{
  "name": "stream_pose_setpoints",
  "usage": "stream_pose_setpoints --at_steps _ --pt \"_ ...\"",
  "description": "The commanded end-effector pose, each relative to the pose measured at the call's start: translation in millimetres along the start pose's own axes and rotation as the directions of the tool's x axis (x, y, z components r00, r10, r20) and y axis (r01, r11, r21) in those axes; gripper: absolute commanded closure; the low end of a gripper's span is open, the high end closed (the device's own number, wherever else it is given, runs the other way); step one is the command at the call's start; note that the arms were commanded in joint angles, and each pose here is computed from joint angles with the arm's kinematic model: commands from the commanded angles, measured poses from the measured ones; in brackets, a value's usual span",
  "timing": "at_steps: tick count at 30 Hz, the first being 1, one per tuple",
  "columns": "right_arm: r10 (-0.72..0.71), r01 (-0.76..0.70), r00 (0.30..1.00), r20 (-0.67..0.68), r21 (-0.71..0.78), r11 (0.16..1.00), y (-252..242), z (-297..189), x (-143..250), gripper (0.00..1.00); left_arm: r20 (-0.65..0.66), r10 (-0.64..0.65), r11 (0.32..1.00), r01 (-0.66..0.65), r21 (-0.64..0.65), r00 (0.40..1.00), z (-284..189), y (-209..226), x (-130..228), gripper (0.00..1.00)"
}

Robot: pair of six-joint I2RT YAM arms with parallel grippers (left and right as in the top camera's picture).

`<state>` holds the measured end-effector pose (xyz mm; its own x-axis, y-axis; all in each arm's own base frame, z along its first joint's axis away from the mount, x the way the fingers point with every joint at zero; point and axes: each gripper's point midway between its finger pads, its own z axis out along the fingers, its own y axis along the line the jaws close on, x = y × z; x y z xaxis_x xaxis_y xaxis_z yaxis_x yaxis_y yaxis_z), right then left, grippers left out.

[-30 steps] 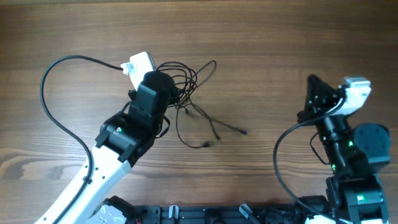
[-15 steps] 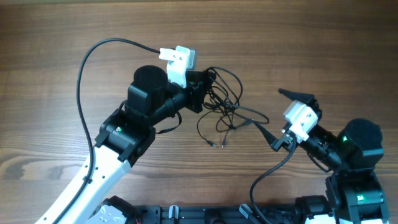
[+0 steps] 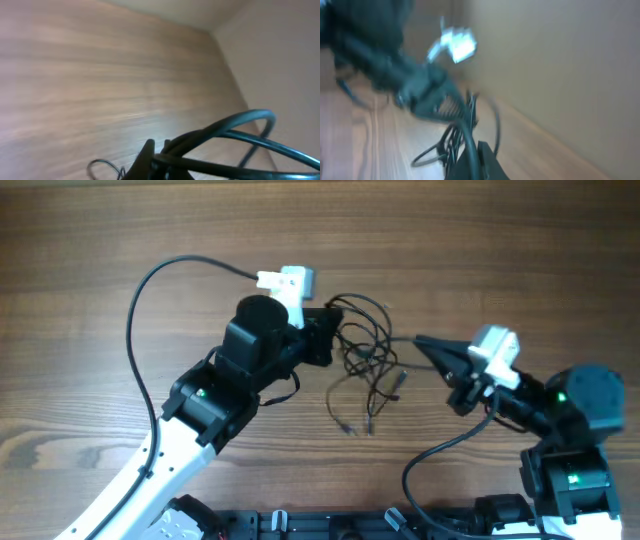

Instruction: Untangle cables

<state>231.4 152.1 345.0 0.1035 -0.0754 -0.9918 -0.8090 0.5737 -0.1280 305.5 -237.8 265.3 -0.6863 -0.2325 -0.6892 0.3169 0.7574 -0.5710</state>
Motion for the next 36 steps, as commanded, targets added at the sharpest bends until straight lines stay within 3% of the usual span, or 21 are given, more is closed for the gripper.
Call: stream_pose_setpoints --at_steps 1,6,8,9,10,14,16,18,23,26,28,32,36 --pt "0.087 -0.095 0.990 0.108 0.074 0.993 -9.5 -7.5 -34.6 0.96 0.079 -0.175 0.969 0.186 -0.161 0.981 -4.9 37.8 -8.4 0.96" --pt "0.174 -0.194 0.979 0.108 0.226 0.955 -36.2 -11.5 -25.4 0.93 0.054 -0.182 0.965 0.188 -0.183 0.982 -5.7 43.0 -1.8 0.96" --pt "0.262 -0.260 0.964 0.041 0.326 0.909 -49.7 -15.2 2.9 0.57 0.084 -0.176 0.971 0.187 -0.150 0.981 -5.0 36.5 -10.9 0.96" --pt "0.333 -0.299 0.943 -0.017 0.397 0.867 -56.0 -20.1 27.4 0.45 0.097 -0.174 0.976 0.185 -0.116 0.980 -4.8 29.7 -16.2 0.96" --pt "0.361 -0.311 0.931 -0.045 0.418 0.854 -56.2 -22.2 37.9 0.42 0.106 -0.172 0.980 0.181 -0.080 0.979 -4.3 22.4 -20.8 0.96" --pt "0.387 -0.325 0.917 -0.098 0.378 0.867 -44.6 -20.5 49.5 0.38 0.127 -0.162 0.985 0.153 0.075 0.979 -5.5 -9.2 -36.6 0.96" --pt "0.251 -0.225 0.961 -0.114 0.198 0.954 -19.6 -11.0 34.0 0.38 0.129 -0.154 0.980 0.135 0.147 0.980 -7.6 -24.1 -41.7 0.96" --pt "0.174 -0.164 0.979 -0.110 0.091 0.982 -3.8 -8.0 26.9 0.37 0.112 -0.139 0.966 0.110 0.235 0.984 -11.0 -42.2 -43.4 0.96" --pt "0.106 -0.108 0.992 -0.073 -0.027 0.994 13.6 -6.5 14.7 0.32 0.103 -0.089 0.919 0.041 0.392 0.991 -22.2 -75.4 -47.5 0.96" --pt "0.053 -0.052 0.999 -0.001 -0.232 0.971 46.4 -10.4 -4.8 0.26 0.102 -0.088 0.918 0.041 0.394 0.991 -22.4 -75.9 -47.2 0.96" --pt "0.054 -0.052 0.999 0.002 -0.222 0.974 44.4 -10.0 -6.0 0.24 0.098 -0.082 0.912 0.035 0.409 0.992 -23.4 -80.2 -45.8 0.96" --pt "0.156 -0.152 0.987 -0.028 0.118 0.981 -12.8 -7.0 5.3 0.19 0.059 -0.046 0.873 0.011 0.488 0.997 -30.0 -98.8 -37.1 0.96" --pt "0.162 -0.154 0.986 -0.037 0.152 0.976 -19.0 -7.1 8.8 0.02 0.038 0.027 0.780 -0.045 0.624 0.999 -48.4 -126.6 -31.2 0.96"
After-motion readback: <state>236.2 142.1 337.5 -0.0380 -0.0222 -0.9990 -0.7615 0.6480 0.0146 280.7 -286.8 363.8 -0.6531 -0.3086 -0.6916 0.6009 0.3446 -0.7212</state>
